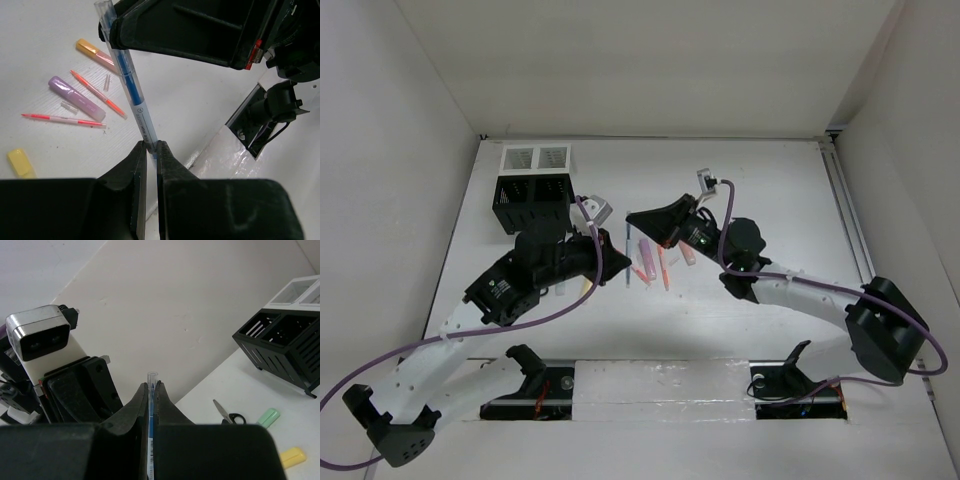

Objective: Sort the stationery into containers
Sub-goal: Close the pen cap on the pen, then place the pen in the storage box.

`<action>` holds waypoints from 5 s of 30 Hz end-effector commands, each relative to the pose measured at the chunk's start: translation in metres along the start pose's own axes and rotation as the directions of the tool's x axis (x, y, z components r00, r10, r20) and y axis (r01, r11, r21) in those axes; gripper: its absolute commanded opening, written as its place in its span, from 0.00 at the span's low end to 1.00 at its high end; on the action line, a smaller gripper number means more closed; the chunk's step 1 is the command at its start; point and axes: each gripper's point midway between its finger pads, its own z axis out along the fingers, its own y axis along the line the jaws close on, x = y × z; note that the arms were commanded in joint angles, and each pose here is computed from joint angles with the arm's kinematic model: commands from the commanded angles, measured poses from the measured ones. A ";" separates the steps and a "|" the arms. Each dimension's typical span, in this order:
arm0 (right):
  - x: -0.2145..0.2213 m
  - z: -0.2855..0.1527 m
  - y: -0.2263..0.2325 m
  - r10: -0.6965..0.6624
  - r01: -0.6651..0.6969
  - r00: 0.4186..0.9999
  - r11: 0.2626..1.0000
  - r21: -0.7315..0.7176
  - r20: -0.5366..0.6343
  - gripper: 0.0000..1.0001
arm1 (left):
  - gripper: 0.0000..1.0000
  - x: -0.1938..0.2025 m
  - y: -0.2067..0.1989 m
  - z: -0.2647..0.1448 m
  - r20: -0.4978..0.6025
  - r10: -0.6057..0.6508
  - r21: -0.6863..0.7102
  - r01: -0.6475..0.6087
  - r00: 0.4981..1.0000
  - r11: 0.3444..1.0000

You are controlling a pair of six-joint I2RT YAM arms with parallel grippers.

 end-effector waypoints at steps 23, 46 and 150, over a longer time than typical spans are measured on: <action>0.032 -0.017 0.003 -0.018 0.007 0.989 0.997 -0.078 -0.144 0.20 | 0.00 -0.063 -0.011 -0.008 0.228 0.056 0.007 -0.059 0.972 0.998; -0.006 -0.032 0.018 -0.052 0.045 0.998 0.988 -0.147 -0.043 0.68 | 0.00 -0.062 0.014 0.002 0.229 0.033 -0.114 -0.007 0.973 0.994; -0.003 -0.128 -0.061 -0.260 0.282 0.955 0.945 0.167 -0.141 0.72 | 0.24 -0.108 0.476 0.010 0.526 0.159 -0.849 0.504 0.836 0.158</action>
